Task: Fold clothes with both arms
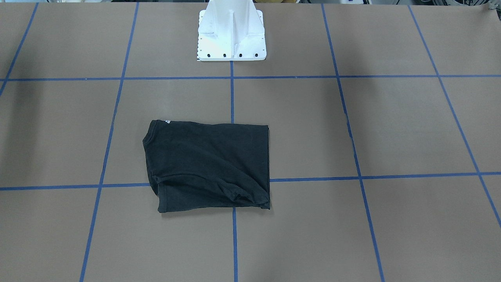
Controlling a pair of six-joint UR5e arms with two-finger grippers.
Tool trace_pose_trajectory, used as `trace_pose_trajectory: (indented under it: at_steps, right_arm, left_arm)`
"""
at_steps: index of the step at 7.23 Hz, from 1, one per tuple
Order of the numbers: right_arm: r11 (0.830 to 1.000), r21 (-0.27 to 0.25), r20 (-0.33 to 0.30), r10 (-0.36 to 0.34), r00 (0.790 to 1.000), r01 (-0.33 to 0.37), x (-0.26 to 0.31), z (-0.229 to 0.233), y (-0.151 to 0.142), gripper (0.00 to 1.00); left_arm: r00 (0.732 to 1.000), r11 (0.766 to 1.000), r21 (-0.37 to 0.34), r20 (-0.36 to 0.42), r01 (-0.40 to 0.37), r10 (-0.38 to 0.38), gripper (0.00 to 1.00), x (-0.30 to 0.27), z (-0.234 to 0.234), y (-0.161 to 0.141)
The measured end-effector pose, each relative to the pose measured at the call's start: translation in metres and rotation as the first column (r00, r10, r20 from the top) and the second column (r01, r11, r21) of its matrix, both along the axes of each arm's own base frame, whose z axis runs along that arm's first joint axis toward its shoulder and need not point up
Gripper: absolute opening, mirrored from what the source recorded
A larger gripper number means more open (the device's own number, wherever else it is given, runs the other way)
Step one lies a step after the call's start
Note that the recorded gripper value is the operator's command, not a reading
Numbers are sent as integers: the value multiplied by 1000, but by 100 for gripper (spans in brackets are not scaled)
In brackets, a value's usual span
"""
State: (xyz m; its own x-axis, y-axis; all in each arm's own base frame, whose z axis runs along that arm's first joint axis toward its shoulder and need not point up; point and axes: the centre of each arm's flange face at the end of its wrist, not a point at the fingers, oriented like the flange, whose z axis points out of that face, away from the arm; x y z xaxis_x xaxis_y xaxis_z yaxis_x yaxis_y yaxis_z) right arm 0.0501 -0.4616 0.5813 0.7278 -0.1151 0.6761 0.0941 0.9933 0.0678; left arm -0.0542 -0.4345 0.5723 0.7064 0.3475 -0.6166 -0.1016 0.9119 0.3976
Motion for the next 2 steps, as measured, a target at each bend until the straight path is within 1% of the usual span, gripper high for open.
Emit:
trace_pose_trajectory:
  at_steps: [2]
  right_arm:
    - [1000, 15, 4, 0, 1000, 0, 0, -7, 0, 100]
  left_arm:
    - [1000, 1000, 26, 0, 1, -1, 100, 0, -12, -3]
